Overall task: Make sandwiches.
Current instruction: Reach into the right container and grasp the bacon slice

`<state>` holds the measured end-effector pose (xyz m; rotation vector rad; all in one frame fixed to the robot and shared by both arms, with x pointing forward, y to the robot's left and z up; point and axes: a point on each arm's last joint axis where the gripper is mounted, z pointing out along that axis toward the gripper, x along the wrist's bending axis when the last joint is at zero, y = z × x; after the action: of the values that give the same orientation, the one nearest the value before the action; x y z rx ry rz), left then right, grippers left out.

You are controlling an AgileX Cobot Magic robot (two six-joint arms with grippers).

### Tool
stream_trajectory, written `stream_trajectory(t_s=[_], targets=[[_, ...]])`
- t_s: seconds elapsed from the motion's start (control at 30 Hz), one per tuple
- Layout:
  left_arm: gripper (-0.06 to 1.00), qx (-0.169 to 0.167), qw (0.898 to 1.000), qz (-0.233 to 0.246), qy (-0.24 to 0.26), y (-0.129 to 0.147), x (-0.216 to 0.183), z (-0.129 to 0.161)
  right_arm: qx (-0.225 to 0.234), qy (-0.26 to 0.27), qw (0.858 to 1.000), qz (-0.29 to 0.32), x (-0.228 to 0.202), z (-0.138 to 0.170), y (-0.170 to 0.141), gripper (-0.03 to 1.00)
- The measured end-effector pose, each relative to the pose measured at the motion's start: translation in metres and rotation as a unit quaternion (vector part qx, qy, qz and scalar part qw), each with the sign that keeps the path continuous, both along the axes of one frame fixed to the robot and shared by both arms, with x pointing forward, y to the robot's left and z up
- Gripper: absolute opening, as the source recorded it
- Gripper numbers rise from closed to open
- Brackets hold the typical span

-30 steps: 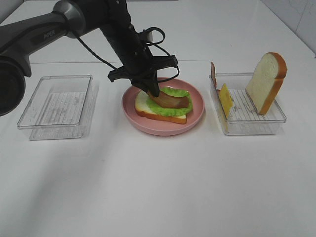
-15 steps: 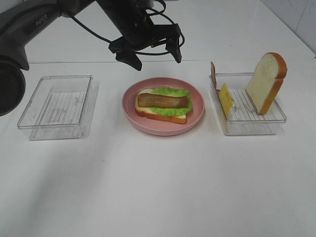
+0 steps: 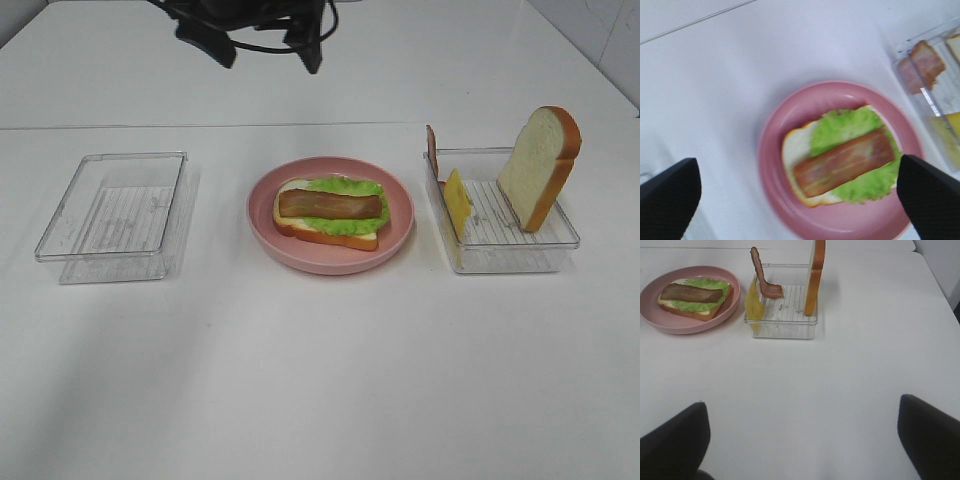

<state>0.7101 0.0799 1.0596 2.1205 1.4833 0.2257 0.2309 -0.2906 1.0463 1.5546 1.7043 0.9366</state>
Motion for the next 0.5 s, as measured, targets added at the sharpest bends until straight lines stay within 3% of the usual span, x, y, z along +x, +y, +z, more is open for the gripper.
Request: stream_trajectory(t_s=[0.03, 0.1, 0.13, 0.2, 0.23, 0.3, 0.5], targets=[[0.99, 0.000, 1.000, 0.000, 0.000, 0.000, 0.000, 0.000, 0.000, 0.000, 1.000, 0.000, 0.000, 0.000, 0.000, 0.98], [0.99, 0.029, 0.999, 0.031, 0.008, 0.037, 0.000, 0.006, 0.000, 0.000, 1.000, 0.000, 0.000, 0.000, 0.000, 0.98], [0.99, 0.029, 0.999, 0.031, 0.008, 0.037, 0.000, 0.006, 0.000, 0.000, 1.000, 0.000, 0.000, 0.000, 0.000, 0.98], [0.99, 0.047, 0.997, 0.065, 0.021, 0.081, -0.003, 0.014, 0.000, 0.000, 1.000, 0.000, 0.000, 0.000, 0.000, 0.98], [0.99, 0.047, 0.997, 0.065, 0.021, 0.081, -0.003, 0.014, 0.000, 0.000, 1.000, 0.000, 0.000, 0.000, 0.000, 0.98], [0.99, 0.058, 0.991, 0.113, 0.032, 0.134, -0.018, 0.030, 0.000, 0.000, 1.000, 0.000, 0.000, 0.000, 0.000, 0.98], [0.99, 0.067, 0.984, 0.158, 0.044, 0.183, -0.055, 0.050, 0.000, 0.000, 1.000, 0.000, 0.000, 0.000, 0.000, 0.98]])
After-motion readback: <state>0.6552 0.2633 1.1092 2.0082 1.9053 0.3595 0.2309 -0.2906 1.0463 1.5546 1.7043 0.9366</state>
